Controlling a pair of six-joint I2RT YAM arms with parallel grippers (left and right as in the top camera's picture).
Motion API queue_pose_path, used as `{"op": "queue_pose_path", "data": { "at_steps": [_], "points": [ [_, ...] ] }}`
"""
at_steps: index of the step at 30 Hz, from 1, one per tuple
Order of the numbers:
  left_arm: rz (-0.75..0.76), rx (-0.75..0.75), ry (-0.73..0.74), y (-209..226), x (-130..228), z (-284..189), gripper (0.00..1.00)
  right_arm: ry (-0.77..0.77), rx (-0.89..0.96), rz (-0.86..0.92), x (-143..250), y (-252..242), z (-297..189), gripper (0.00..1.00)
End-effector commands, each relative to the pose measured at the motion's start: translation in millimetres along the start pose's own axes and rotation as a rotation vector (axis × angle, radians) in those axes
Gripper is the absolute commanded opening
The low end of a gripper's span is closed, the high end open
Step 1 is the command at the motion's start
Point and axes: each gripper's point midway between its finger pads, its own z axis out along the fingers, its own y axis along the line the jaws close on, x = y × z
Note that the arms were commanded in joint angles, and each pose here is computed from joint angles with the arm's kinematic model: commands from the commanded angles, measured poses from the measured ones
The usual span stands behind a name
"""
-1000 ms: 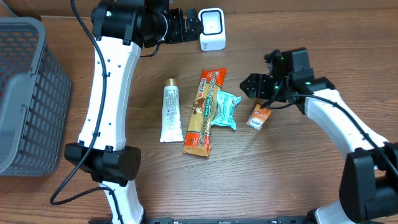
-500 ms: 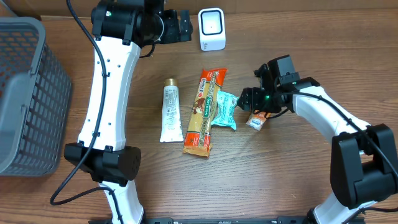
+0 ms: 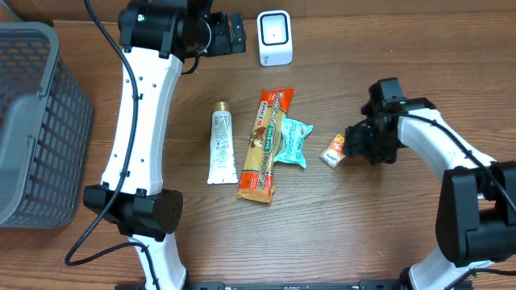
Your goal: Scan the item barcode
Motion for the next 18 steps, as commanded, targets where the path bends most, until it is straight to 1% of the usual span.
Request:
{"op": "queue_pose_path", "data": {
  "at_steps": [1, 6, 8, 11, 15, 18],
  "points": [
    [0.016, -0.018, 0.003, 6, -1, 4, 1.0, 0.037, 0.029, 0.041, 8, -11, -6, 0.73],
    [0.016, -0.018, 0.003, 6, -1, 4, 1.0, 0.132, 0.027, 0.048, 26, -7, -21, 0.66],
    [0.016, -0.018, 0.003, 6, -1, 4, 1.0, 0.15, -0.044, -0.043, 29, 13, -25, 0.62],
    [0.016, -0.018, 0.003, 6, -1, 4, 1.0, 0.139, -0.08, -0.152, 31, 34, -23, 0.54],
    [0.016, -0.017, 0.003, 6, -1, 4, 1.0, 0.071, -0.102, -0.359, 28, 70, -15, 0.49],
    [0.016, -0.018, 0.003, 6, -1, 4, 1.0, 0.015, -0.123, -0.499, 24, 94, -12, 0.49]
  ]
}}
